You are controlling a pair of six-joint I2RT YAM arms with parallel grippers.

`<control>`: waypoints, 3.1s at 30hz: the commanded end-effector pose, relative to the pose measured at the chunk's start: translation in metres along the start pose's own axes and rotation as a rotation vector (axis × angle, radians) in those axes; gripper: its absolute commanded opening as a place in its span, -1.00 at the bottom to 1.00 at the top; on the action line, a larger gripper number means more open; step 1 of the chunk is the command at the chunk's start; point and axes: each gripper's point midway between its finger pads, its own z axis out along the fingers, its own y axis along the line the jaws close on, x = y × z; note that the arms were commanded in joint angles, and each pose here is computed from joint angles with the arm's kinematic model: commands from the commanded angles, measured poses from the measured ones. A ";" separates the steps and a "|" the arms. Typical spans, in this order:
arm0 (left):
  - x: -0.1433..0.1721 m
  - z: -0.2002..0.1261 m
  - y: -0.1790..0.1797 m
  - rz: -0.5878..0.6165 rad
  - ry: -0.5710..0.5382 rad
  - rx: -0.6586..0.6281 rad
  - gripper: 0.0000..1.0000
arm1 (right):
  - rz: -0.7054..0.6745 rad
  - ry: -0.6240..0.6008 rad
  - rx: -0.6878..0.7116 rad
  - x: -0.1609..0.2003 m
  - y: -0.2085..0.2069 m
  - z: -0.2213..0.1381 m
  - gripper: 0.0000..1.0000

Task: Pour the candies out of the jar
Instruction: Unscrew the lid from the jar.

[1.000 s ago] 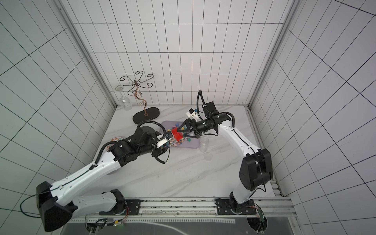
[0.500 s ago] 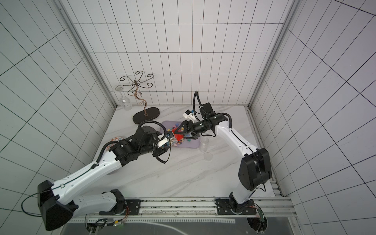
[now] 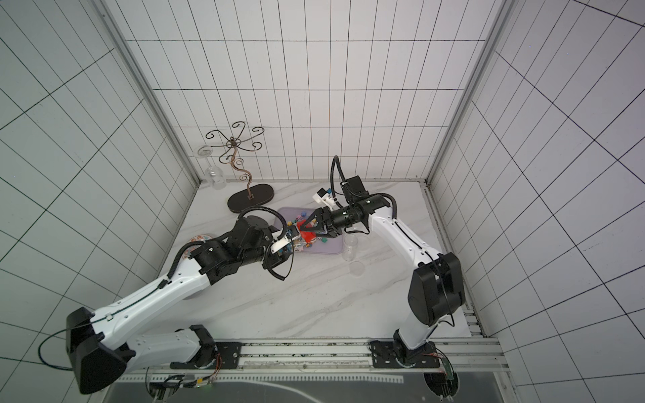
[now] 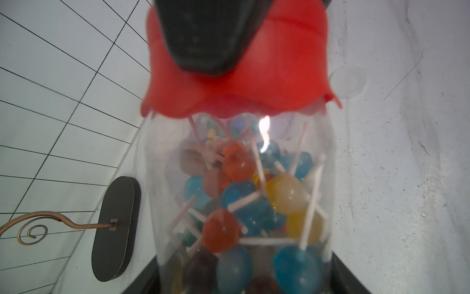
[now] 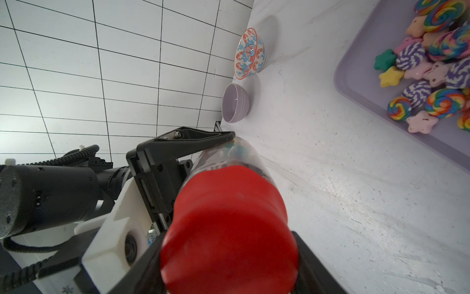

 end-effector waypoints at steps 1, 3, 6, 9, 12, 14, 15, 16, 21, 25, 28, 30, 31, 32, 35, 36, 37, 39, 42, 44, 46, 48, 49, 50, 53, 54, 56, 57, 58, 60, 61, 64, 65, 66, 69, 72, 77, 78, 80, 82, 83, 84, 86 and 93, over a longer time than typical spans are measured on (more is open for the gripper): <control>-0.040 -0.017 0.010 -0.025 -0.170 -0.012 0.11 | -0.159 -0.023 -0.017 -0.009 0.023 -0.005 0.07; -0.044 -0.018 0.011 -0.043 -0.186 0.012 0.11 | -0.197 -0.024 -0.016 -0.007 0.024 -0.007 0.03; -0.053 -0.019 0.011 -0.070 -0.215 0.069 0.11 | -0.264 -0.024 -0.015 -0.003 0.025 -0.009 -0.02; -0.061 -0.022 0.008 -0.090 -0.243 0.135 0.11 | -0.317 -0.032 0.007 0.000 0.019 -0.013 -0.05; -0.069 -0.025 0.006 -0.101 -0.265 0.191 0.11 | -0.367 -0.038 0.010 0.004 0.011 -0.016 -0.06; -0.076 -0.028 0.004 -0.101 -0.286 0.234 0.11 | -0.422 -0.036 -0.004 0.008 0.010 -0.017 -0.07; -0.079 -0.030 0.003 -0.104 -0.296 0.255 0.11 | -0.449 -0.038 -0.011 0.011 0.011 -0.018 -0.07; -0.082 -0.033 0.002 -0.106 -0.311 0.276 0.11 | -0.469 -0.040 -0.015 0.013 0.011 -0.019 -0.07; -0.098 -0.052 0.008 -0.150 -0.424 0.402 0.12 | -0.572 -0.060 -0.018 0.015 0.020 -0.025 -0.07; -0.109 -0.072 0.022 -0.206 -0.554 0.497 0.12 | -0.657 -0.076 0.007 0.020 0.020 -0.027 -0.07; -0.111 -0.082 0.028 -0.215 -0.599 0.540 0.15 | -0.712 -0.093 0.019 0.022 0.021 -0.030 -0.08; -0.111 -0.082 0.031 -0.222 -0.598 0.542 0.22 | -0.737 -0.127 0.026 0.020 0.025 -0.032 -0.07; -0.110 -0.081 0.031 -0.222 -0.596 0.547 0.22 | -0.757 -0.142 0.024 0.021 0.029 -0.035 -0.07; -0.110 -0.081 0.029 -0.223 -0.596 0.556 0.22 | -0.773 -0.152 0.022 0.021 0.032 -0.036 -0.07; -0.108 -0.080 0.025 -0.224 -0.604 0.580 0.22 | -0.816 -0.184 0.033 0.022 0.040 -0.042 -0.05; -0.107 -0.078 0.025 -0.230 -0.602 0.581 0.22 | -0.817 -0.189 0.038 0.021 0.041 -0.043 -0.02; -0.107 -0.078 0.025 -0.231 -0.601 0.583 0.22 | -0.813 -0.185 0.033 0.021 0.040 -0.042 0.02; -0.106 -0.077 0.025 -0.233 -0.598 0.583 0.22 | -0.790 -0.177 0.021 0.020 0.038 -0.040 0.14; -0.104 -0.077 0.024 -0.234 -0.596 0.580 0.22 | -0.754 -0.171 0.000 0.016 0.037 -0.036 0.32; -0.101 -0.076 0.023 -0.230 -0.590 0.562 0.22 | -0.720 -0.181 -0.001 0.011 0.038 -0.036 0.49; -0.095 -0.071 0.025 -0.230 -0.567 0.523 0.22 | -0.676 -0.194 -0.002 0.005 0.043 -0.040 0.60; -0.089 -0.067 0.024 -0.226 -0.543 0.499 0.22 | -0.602 -0.212 -0.004 -0.002 0.048 -0.046 0.67; -0.086 -0.065 0.024 -0.226 -0.529 0.486 0.22 | -0.561 -0.221 -0.011 -0.006 0.050 -0.050 0.70; -0.085 -0.065 0.023 -0.222 -0.522 0.478 0.22 | -0.533 -0.230 -0.017 -0.009 0.053 -0.054 0.72; -0.083 -0.064 0.020 -0.203 -0.504 0.455 0.22 | -0.471 -0.280 0.007 -0.020 0.060 -0.068 0.77; -0.082 -0.062 0.019 -0.194 -0.492 0.443 0.22 | -0.453 -0.301 0.023 -0.024 0.061 -0.075 0.78; -0.079 -0.057 0.019 -0.181 -0.460 0.400 0.22 | -0.407 -0.330 0.032 -0.030 0.063 -0.086 0.80; -0.077 -0.053 0.021 -0.174 -0.443 0.365 0.22 | -0.370 -0.336 0.026 -0.031 0.064 -0.092 0.80; -0.075 -0.049 0.022 -0.165 -0.430 0.333 0.22 | -0.324 -0.338 0.011 -0.032 0.065 -0.096 0.81; -0.072 -0.043 0.024 -0.147 -0.407 0.273 0.22 | -0.281 -0.327 -0.038 -0.030 0.076 -0.102 0.84; -0.070 -0.039 0.024 -0.133 -0.388 0.240 0.22 | -0.267 -0.325 -0.049 -0.029 0.080 -0.104 0.89; -0.064 -0.029 0.020 -0.093 -0.333 0.174 0.22 | -0.214 -0.318 -0.046 -0.032 0.078 -0.108 0.95; -0.064 -0.028 0.019 -0.082 -0.322 0.158 0.22 | -0.191 -0.314 -0.031 -0.034 0.071 -0.109 0.96; -0.063 -0.027 0.019 -0.073 -0.310 0.140 0.22 | -0.176 -0.306 -0.011 -0.036 0.064 -0.108 0.96; -0.062 -0.025 0.020 -0.062 -0.294 0.112 0.22 | -0.134 -0.271 0.023 -0.037 0.049 -0.101 0.96; -0.061 -0.024 0.021 -0.057 -0.287 0.099 0.22 | -0.106 -0.249 0.034 -0.035 0.039 -0.094 0.95; -0.061 -0.025 0.023 -0.055 -0.287 0.092 0.22 | -0.053 -0.200 0.041 -0.026 0.020 -0.080 0.95; -0.061 -0.025 0.022 -0.056 -0.285 0.094 0.22 | -0.052 -0.192 0.035 -0.026 0.019 -0.077 0.95; -0.060 -0.024 0.020 -0.053 -0.285 0.098 0.22 | -0.064 -0.180 0.022 -0.025 0.023 -0.072 0.95; -0.060 -0.022 0.019 -0.053 -0.280 0.102 0.22 | -0.079 -0.171 0.010 -0.024 0.028 -0.068 0.93; -0.061 -0.022 0.019 -0.054 -0.281 0.102 0.22 | -0.082 -0.168 0.007 -0.024 0.029 -0.066 0.93; -0.061 -0.022 0.019 -0.055 -0.282 0.103 0.22 | -0.082 -0.162 0.004 -0.022 0.029 -0.064 0.92; -0.062 -0.022 0.018 -0.057 -0.282 0.109 0.22 | -0.073 -0.150 -0.003 -0.020 0.027 -0.059 0.91; -0.065 -0.024 0.017 -0.056 -0.296 0.119 0.22 | -0.065 -0.125 -0.029 -0.017 0.024 -0.050 0.83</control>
